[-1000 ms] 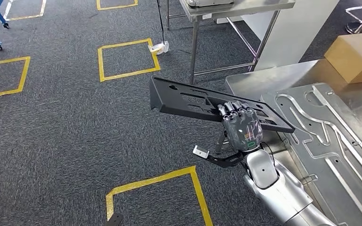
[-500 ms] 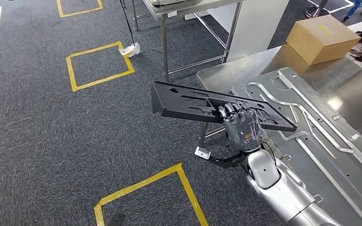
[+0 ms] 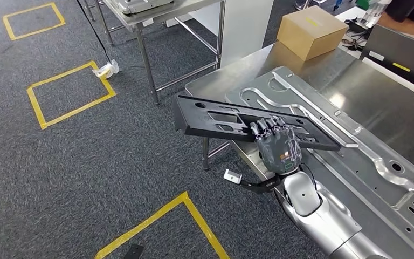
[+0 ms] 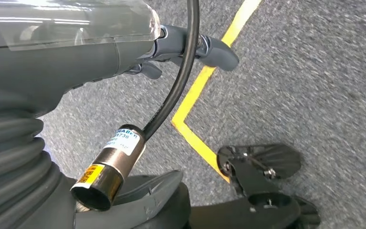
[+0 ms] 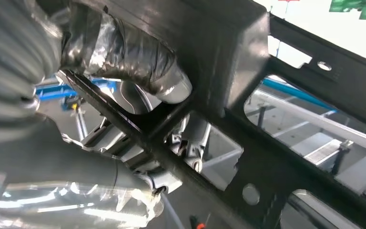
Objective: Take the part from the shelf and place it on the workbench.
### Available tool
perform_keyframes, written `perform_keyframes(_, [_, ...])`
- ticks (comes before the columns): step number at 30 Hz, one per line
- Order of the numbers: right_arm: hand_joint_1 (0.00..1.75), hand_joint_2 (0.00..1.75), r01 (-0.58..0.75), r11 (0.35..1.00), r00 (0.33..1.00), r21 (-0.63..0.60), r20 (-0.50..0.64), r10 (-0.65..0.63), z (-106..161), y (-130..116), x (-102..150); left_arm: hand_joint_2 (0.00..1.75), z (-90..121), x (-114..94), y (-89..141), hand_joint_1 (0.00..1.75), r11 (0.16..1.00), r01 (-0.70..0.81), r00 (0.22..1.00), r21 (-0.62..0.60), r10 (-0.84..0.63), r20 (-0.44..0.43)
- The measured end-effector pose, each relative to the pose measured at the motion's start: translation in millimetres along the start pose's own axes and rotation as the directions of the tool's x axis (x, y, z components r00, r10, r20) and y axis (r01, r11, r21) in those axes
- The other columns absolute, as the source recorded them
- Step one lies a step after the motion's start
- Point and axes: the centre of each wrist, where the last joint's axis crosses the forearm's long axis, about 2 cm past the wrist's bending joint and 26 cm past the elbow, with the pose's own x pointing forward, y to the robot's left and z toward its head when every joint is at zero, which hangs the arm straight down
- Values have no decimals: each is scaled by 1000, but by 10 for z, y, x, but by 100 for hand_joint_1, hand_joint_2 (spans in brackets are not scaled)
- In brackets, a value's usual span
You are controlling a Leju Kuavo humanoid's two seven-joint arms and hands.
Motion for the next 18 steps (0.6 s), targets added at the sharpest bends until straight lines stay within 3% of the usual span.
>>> perform_keyframes(18, [175,175,-9,1000,1000,3,3,9,10,9,-32,175,1,15,-5,0,1000,2,1000,-1,-2,4])
